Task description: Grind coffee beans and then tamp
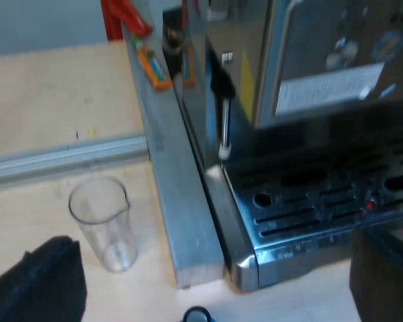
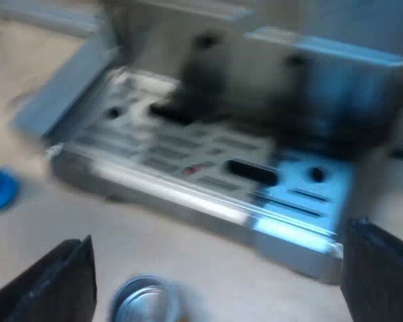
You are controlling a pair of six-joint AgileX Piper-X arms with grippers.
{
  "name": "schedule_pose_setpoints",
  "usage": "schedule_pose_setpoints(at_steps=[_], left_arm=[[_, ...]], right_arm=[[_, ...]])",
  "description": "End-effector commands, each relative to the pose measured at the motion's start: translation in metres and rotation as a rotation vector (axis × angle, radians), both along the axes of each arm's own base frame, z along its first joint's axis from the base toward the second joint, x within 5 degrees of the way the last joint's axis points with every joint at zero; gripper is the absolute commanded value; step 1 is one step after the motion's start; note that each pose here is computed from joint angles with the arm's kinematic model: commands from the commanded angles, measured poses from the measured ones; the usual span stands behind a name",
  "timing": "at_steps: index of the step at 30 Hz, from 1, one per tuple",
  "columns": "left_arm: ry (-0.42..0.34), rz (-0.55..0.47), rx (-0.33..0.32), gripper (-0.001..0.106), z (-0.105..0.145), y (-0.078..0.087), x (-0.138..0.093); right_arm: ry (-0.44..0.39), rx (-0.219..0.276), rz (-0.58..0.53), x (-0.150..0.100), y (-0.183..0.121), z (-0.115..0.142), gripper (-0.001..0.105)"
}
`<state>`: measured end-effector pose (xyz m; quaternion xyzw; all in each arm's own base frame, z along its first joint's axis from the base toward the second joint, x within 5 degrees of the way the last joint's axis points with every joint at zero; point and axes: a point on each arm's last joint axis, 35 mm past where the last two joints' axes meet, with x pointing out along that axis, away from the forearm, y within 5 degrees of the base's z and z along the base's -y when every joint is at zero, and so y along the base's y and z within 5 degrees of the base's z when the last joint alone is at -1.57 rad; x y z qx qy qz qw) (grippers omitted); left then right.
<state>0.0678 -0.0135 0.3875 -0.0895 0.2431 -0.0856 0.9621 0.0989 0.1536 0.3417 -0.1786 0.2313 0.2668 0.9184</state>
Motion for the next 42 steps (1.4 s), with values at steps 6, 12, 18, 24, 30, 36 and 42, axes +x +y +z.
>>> schedule_pose_setpoints(at_steps=[6, 12, 18, 24, 30, 36, 42], left_arm=[[-0.023, -0.005, 0.006, 0.081, 0.004, 0.0, -0.003], [-0.023, -0.005, 0.006, 0.081, 0.004, 0.0, -0.003], [0.041, -0.013, 0.0, 0.081, -0.001, -0.001, 0.003], [0.138, 0.04, -0.02, 0.081, -0.008, 0.001, 0.029], [0.133, 0.148, -0.051, 0.081, -0.007, 0.005, 0.018], [0.022, 0.173, -0.056, 0.081, -0.001, 0.01, -0.027], [-0.119, 0.152, -0.032, 0.081, 0.0, 0.013, -0.066]], right_arm=[[0.198, 0.045, -0.17, 0.035, -0.044, 0.004, 0.075], [0.345, 0.074, -0.375, 0.052, -0.086, -0.006, 0.075], [0.435, -0.023, -0.549, 0.054, -0.137, -0.015, 0.075], [0.405, -0.164, -0.582, 0.045, -0.154, -0.013, 0.075], [0.299, -0.255, -0.582, 0.029, -0.152, -0.002, 0.075], [0.149, -0.187, -0.562, -0.011, -0.153, 0.015, 0.075], [0.105, -0.116, -0.555, -0.036, -0.154, 0.02, 0.075]])
